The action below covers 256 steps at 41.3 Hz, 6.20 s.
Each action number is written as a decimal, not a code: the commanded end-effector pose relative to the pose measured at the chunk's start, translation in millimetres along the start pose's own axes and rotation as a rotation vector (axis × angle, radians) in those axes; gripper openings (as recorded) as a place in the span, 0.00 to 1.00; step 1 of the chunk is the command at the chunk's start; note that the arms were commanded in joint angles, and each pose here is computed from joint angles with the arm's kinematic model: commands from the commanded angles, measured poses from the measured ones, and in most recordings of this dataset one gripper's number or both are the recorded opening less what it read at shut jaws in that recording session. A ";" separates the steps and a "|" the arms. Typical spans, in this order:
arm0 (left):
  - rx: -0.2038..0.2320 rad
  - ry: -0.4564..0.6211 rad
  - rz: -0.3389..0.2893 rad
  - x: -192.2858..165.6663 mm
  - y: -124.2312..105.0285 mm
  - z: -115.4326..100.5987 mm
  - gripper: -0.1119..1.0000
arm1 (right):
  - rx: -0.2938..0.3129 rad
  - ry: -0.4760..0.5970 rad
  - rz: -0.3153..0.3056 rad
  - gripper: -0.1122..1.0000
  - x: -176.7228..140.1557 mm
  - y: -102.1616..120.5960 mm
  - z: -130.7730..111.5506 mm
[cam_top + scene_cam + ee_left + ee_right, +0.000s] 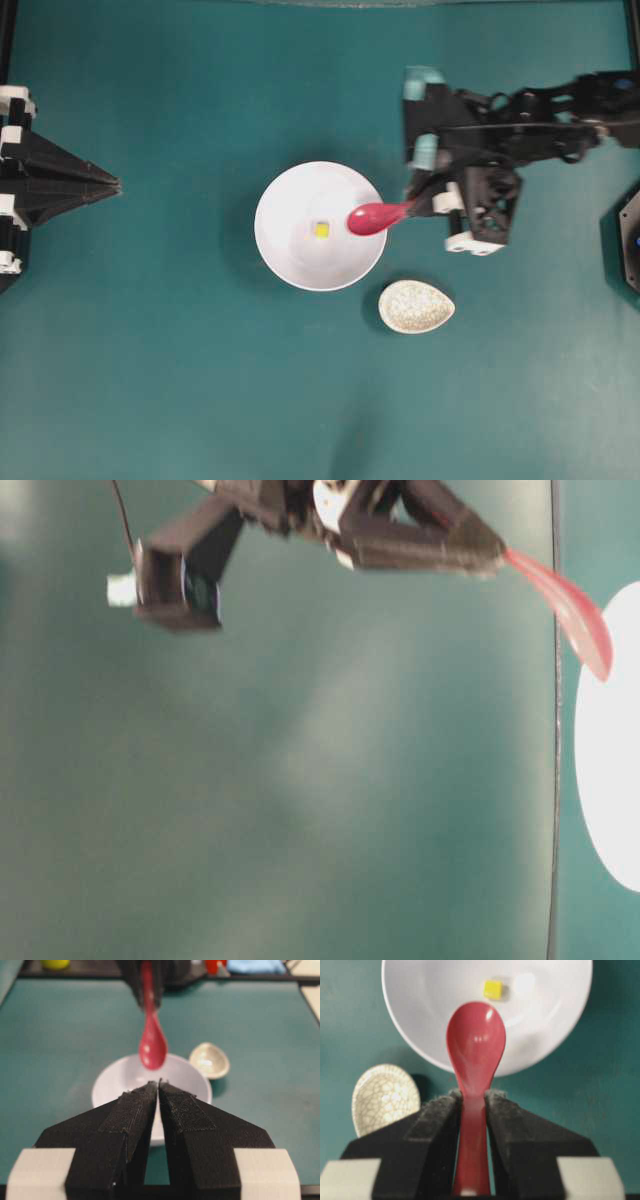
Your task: Scoop the yellow hexagonal prism block from the bowl with a spoon using the right arm.
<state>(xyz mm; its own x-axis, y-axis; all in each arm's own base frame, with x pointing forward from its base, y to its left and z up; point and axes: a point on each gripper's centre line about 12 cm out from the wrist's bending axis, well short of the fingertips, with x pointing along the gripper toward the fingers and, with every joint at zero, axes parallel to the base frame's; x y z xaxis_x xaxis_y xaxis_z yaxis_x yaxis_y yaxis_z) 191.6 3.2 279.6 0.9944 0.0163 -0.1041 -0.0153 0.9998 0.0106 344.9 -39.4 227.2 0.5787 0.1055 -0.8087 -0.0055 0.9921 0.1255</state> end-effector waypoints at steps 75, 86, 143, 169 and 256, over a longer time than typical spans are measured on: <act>0.012 -0.021 0.002 1.0 0.4 8.7 0.20 | -0.032 -0.043 -0.034 0.30 66.3 -7.6 40.0; 0.012 -0.025 0.002 0.7 0.4 9.2 0.20 | -0.031 -0.074 -0.046 0.30 66.3 -9.0 43.2; -0.002 -0.035 0.002 0.2 0.4 12.0 0.20 | 0.036 -0.308 -0.110 0.30 44.9 9.1 -0.2; -0.002 -0.040 0.002 -0.1 0.4 12.6 0.20 | 0.040 -0.599 -0.139 0.30 -19.6 23.7 -3.7; 0.023 -0.051 0.002 -2.9 0.4 15.2 0.20 | 0.018 -0.656 -0.112 0.30 -53.2 30.9 2.5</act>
<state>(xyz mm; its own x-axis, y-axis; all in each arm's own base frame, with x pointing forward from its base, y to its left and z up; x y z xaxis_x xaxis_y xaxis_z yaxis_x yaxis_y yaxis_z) 188.7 3.1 284.4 0.9967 0.0161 -0.0797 -0.0137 0.9994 0.0305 313.4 -14.7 260.0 0.9367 -0.0664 -0.3439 0.0983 0.9922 0.0760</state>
